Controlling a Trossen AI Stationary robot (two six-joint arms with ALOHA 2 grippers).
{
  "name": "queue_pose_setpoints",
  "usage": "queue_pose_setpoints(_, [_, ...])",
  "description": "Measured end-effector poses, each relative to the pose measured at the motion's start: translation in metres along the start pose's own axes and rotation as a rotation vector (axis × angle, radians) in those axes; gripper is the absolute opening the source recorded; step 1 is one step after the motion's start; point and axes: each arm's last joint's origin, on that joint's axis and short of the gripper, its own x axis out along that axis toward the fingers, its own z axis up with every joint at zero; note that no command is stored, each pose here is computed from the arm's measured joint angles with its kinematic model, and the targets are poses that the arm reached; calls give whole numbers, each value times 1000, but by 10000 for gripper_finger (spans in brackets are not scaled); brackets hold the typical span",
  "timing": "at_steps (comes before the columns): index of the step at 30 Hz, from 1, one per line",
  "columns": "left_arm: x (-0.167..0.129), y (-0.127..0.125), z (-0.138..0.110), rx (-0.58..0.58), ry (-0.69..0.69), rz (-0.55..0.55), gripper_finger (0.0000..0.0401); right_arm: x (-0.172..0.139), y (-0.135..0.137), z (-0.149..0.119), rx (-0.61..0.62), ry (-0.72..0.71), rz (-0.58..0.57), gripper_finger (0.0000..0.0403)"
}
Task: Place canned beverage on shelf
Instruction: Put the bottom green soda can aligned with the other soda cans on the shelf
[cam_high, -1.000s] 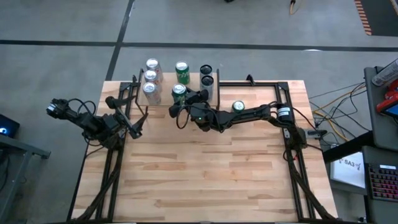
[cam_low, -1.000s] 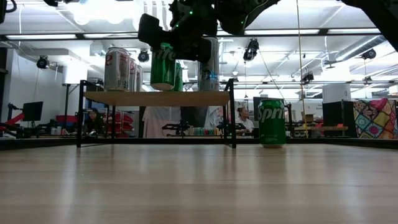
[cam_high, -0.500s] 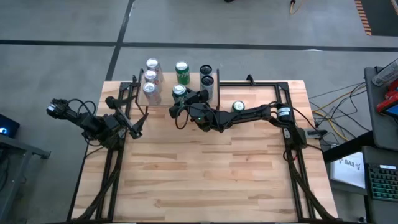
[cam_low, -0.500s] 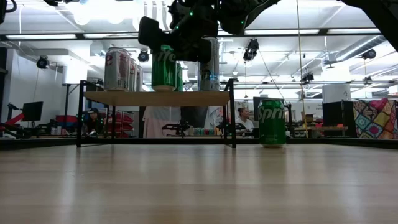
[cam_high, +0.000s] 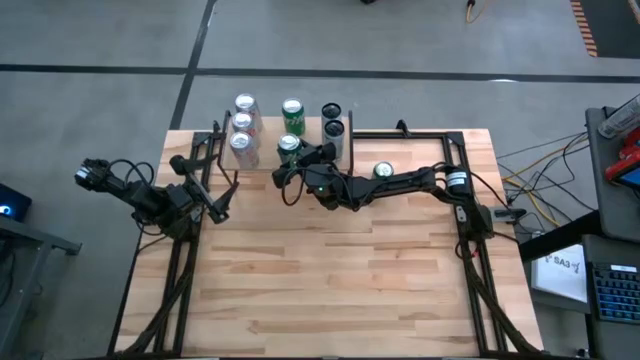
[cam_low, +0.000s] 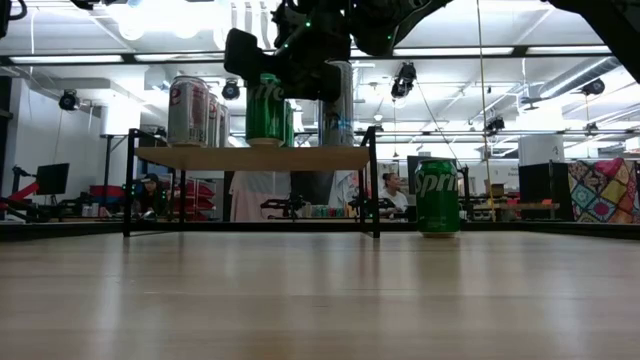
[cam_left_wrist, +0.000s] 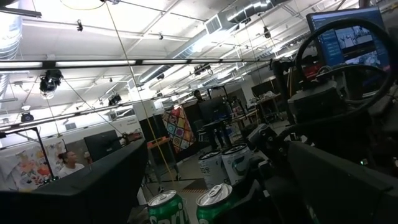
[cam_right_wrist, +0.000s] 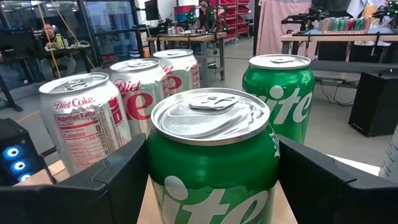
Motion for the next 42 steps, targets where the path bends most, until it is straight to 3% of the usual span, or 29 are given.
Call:
queue_pose_setpoints(13, [0,0,0,6,3,-3,375,1,-1,1,35,-4,-2,335])
queue_pose_setpoints(42, [0,-1,0,6,3,-4,375,1,1,9,29,-24,2,330])
